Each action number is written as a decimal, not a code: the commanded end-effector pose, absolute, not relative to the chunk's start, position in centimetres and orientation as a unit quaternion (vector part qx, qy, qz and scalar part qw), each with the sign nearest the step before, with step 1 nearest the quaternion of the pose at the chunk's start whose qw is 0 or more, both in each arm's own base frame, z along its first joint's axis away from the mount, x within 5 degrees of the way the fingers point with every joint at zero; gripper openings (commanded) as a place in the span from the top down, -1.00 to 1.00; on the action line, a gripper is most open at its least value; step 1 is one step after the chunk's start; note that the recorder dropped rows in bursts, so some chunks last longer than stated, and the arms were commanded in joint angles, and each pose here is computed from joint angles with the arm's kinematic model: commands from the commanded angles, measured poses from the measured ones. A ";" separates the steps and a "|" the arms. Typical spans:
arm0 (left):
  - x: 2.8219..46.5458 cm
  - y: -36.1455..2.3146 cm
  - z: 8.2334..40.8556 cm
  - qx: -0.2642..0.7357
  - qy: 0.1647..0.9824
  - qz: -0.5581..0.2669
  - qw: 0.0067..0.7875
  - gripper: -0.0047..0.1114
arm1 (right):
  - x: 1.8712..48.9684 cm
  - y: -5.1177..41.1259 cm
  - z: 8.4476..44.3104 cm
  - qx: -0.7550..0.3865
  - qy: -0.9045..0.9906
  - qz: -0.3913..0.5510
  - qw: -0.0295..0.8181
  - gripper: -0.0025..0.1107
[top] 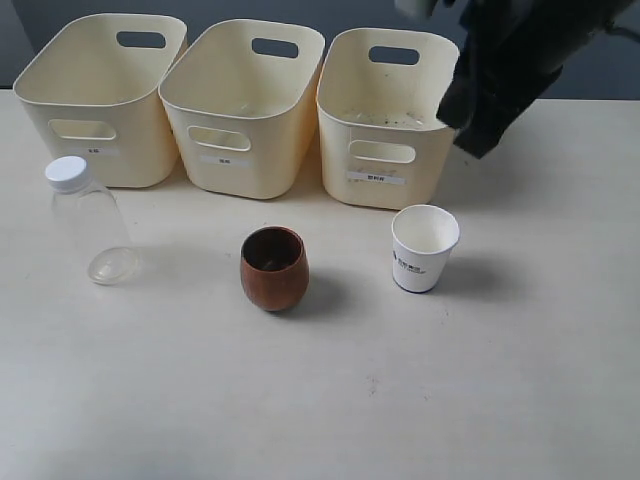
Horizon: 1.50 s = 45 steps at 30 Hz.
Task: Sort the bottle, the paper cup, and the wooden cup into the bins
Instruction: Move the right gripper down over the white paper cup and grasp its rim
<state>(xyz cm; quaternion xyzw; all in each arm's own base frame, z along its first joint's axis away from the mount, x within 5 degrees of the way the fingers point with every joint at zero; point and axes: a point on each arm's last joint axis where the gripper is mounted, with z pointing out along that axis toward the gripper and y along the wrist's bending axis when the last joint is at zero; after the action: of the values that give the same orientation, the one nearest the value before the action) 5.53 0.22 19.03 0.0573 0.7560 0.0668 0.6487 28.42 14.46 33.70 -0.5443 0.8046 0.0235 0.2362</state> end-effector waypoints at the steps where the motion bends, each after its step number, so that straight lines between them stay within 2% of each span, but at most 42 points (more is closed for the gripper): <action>1: 5.6 0.1 19.2 0.059 0.754 0.060 0.651 0.92 | 29.1 15.6 30.8 -0.548 0.821 0.005 0.158 0.97; 5: 5.6 0.1 19.2 0.059 0.754 0.060 0.651 0.92 | 29.4 17.0 28.3 -0.559 0.822 0.012 0.108 0.97; 19: 5.6 0.1 19.2 0.059 0.754 0.060 0.651 0.92 | 31.1 18.5 23.1 -0.548 0.835 0.011 0.043 0.97; 22: 5.6 0.1 19.2 0.059 0.754 0.060 0.651 0.92 | 31.2 18.5 22.6 -0.540 0.841 0.012 0.032 0.63; 25: 5.6 0.1 19.2 0.059 0.754 0.060 0.651 0.92 | 31.4 18.6 22.3 -0.528 0.848 0.012 0.040 0.08; 26: 5.6 0.1 19.2 0.059 0.754 0.060 0.651 0.92 | 31.5 18.7 22.3 -0.528 0.848 0.012 0.043 -0.01; 30: 5.6 0.1 19.2 0.059 0.754 0.060 0.651 0.92 | 31.8 18.8 22.2 -0.527 0.848 0.011 0.058 0.05; 38: 5.6 0.1 19.2 0.059 0.754 0.060 0.651 0.92 | 32.1 19.0 22.0 -0.526 0.848 0.011 0.069 0.05; 45: 5.6 0.1 19.2 0.059 0.754 0.060 0.651 0.92 | 32.7 19.3 18.5 -0.527 0.849 0.010 0.021 0.05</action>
<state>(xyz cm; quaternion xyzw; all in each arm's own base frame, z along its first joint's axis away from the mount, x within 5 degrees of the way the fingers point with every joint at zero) 5.53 0.22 19.03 0.0573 0.7560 0.0668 0.6487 32.53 19.23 18.82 -0.5258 0.8503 0.0127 0.0217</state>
